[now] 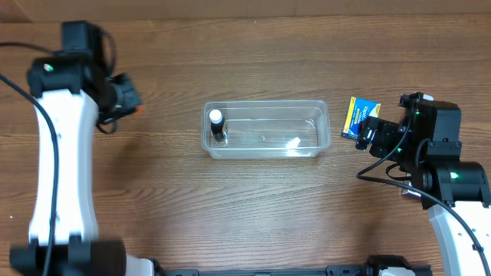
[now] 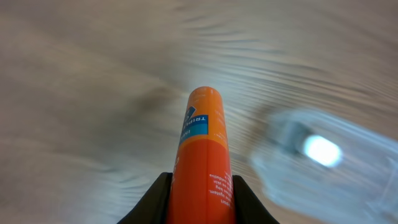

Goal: Pack container
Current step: 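Lower the orange tube into the container beside the bottle, release, then raise the left gripper away and move the right gripper to the VapoDrops box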

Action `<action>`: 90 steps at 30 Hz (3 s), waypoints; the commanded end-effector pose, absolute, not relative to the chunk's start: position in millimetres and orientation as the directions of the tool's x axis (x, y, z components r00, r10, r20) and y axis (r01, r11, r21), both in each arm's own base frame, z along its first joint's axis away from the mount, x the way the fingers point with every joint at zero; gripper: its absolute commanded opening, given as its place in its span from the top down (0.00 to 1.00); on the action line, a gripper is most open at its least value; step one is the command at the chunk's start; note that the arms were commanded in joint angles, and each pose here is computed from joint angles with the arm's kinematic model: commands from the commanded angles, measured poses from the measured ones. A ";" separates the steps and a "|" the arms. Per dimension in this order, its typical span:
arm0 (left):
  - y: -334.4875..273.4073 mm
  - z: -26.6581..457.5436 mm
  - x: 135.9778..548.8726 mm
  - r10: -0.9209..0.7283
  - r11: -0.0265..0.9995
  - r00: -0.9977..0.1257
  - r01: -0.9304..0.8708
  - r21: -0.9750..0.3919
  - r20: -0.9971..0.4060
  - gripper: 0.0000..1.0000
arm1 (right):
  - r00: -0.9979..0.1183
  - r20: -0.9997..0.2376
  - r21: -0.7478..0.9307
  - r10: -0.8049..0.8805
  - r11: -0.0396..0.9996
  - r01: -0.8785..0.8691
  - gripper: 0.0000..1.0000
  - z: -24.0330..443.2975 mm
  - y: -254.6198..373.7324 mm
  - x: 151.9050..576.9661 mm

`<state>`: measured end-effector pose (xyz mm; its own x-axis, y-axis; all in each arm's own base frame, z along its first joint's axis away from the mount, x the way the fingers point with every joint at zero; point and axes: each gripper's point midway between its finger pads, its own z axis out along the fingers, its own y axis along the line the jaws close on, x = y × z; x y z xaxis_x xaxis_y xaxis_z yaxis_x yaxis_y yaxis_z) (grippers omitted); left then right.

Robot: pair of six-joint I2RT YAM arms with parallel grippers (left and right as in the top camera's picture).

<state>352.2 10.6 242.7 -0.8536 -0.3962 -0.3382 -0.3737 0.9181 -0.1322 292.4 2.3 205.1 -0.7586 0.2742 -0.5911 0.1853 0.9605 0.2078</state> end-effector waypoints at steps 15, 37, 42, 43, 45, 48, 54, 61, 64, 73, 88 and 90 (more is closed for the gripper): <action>-140.9 207.2 339.2 -0.057 0.991 -0.973 -0.028 -0.131 -0.223 0.96 | -0.736 -0.618 0.213 0.276 0.960 0.181 0.00 218.7 1.2 296.8; -141.8 112.4 330.6 -0.017 1.000 -0.999 -0.018 0.008 -0.043 0.95 | -0.736 -0.618 0.213 0.276 0.960 0.181 0.00 218.7 1.2 296.8; -140.0 100.2 328.0 -0.017 1.000 -0.999 -0.017 0.016 -0.036 0.77 | -0.736 -0.618 0.213 0.276 0.960 0.181 0.00 218.7 1.2 296.8; -139.9 98.7 327.7 -0.017 1.000 -0.999 -0.017 0.016 -0.035 0.75 | -0.736 -0.618 0.213 0.276 0.960 0.181 0.00 218.7 1.2 296.8; -139.6 95.8 326.9 -0.017 1.000 -0.999 -0.017 0.017 -0.032 0.70 | -0.737 -0.617 0.213 0.276 0.960 0.181 0.00 218.5 1.2 296.6; -139.3 93.9 326.0 -0.016 1.000 -0.999 -0.017 0.018 -0.029 0.65 | -0.739 -0.615 0.212 0.276 0.960 0.182 0.00 218.1 1.3 296.1; -139.5 93.9 326.8 -0.017 1.000 -0.999 -0.017 0.017 -0.033 0.56 | -0.738 -0.615 0.212 0.276 0.960 0.182 0.00 218.2 1.3 296.2; -139.7 94.7 327.4 -0.012 1.000 -0.999 -0.012 0.016 -0.035 0.56 | -0.738 -0.616 0.212 0.276 0.960 0.182 0.00 218.2 1.3 296.3; -140.1 102.8 331.9 -0.005 1.000 -0.998 -0.005 0.016 -0.057 0.58 | -0.738 -0.616 0.212 0.276 0.960 0.182 0.00 218.2 1.3 296.3; -151.2 198.1 362.9 0.063 0.995 -0.953 0.081 -0.051 -0.296 0.00 | -0.738 -0.616 0.212 0.276 0.960 0.182 0.00 218.2 1.3 296.3; -24.9 344.4 317.0 -0.267 0.961 -0.740 -0.254 -0.111 -0.618 0.00 | -0.743 -0.598 0.189 0.302 0.953 0.236 0.00 275.0 -8.5 348.1; -11.3 354.0 308.1 -0.294 0.951 -0.712 -0.284 -0.121 -0.638 0.00 | -0.771 -0.560 0.179 0.303 0.953 0.245 0.00 262.5 -9.2 366.8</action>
